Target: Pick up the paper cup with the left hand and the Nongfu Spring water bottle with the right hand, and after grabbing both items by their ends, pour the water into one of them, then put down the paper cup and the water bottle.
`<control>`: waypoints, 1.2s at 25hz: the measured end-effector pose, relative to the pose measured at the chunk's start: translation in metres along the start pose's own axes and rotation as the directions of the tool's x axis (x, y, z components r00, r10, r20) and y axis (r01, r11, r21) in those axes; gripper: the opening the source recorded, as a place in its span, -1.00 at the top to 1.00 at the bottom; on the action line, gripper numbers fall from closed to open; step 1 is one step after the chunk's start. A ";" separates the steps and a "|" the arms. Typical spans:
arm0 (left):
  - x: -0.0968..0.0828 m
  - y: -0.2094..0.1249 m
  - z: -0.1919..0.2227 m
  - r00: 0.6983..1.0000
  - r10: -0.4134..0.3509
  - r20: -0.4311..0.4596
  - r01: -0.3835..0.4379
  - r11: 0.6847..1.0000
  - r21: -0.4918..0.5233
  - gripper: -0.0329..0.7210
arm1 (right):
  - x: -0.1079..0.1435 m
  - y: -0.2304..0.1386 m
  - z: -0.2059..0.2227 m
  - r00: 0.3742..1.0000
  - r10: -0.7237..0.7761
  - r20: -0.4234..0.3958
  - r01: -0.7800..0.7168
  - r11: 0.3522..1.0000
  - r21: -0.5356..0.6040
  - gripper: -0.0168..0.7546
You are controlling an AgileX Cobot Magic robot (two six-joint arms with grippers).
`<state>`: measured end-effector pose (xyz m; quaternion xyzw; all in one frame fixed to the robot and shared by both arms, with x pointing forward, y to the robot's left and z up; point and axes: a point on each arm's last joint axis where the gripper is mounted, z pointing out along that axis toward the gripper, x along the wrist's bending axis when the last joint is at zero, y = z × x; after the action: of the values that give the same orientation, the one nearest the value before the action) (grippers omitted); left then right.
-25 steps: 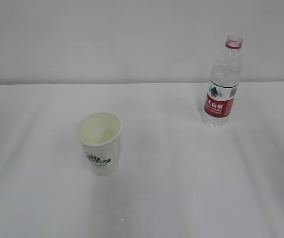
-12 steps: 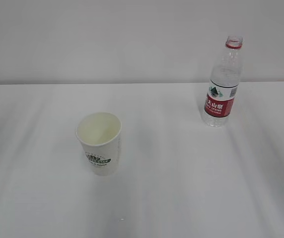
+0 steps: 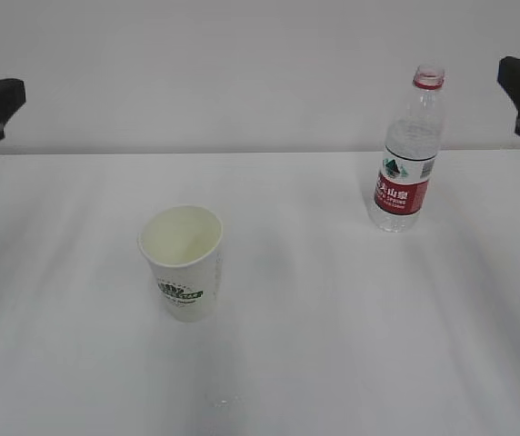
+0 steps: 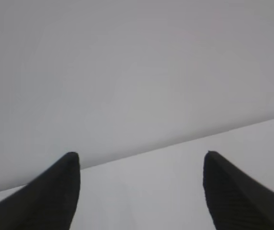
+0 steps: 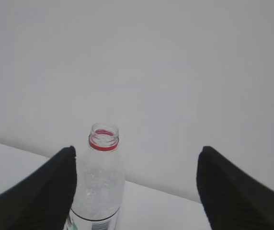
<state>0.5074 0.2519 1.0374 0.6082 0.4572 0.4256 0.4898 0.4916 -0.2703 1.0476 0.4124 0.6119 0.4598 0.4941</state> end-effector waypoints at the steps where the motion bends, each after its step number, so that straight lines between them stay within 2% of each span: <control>1: -0.003 -0.005 0.001 1.000 0.000 0.009 0.000 1.000 0.009 -0.64 | 0.001 -0.003 0.003 1.000 -0.001 -0.005 0.002 1.000 0.005 -0.57; 9: -0.024 -0.036 -0.011 0.996 0.004 0.088 -0.002 1.000 -0.025 -0.54 | 0.007 -0.025 0.018 0.999 0.015 -0.039 -0.012 0.997 0.075 -0.57; 12: -0.027 -0.045 -0.016 0.995 0.003 0.101 0.001 0.999 -0.033 -0.49 | 0.011 -0.031 0.023 0.997 0.029 -0.070 -0.024 0.997 0.075 -0.57; 17: -0.032 -0.067 -0.023 0.991 0.018 0.136 -0.019 1.000 0.009 -0.46 | 0.020 -0.049 0.021 0.992 0.041 -0.121 -0.036 0.998 0.046 -0.57; 20: -0.037 -0.076 -0.028 0.987 0.017 0.161 -0.013 1.000 -0.027 -0.46 | 0.024 -0.061 0.017 0.990 0.053 -0.132 -0.044 0.997 0.070 -0.57; 25: -0.050 -0.082 -0.029 0.976 0.021 0.218 -0.011 0.999 -0.047 -0.46 | 0.028 -0.072 0.008 0.988 0.066 -0.141 -0.054 0.994 0.090 -0.57; 30: -0.067 -0.094 -0.026 0.954 0.005 0.298 -0.002 1.000 -0.009 -0.46 | 0.031 -0.081 -0.001 0.986 0.080 -0.149 -0.063 0.992 0.110 -0.57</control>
<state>0.4542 0.2014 0.9439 0.6643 0.3750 0.3318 0.5550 0.4812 -0.2596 0.9619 0.4232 0.6561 0.4746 0.4065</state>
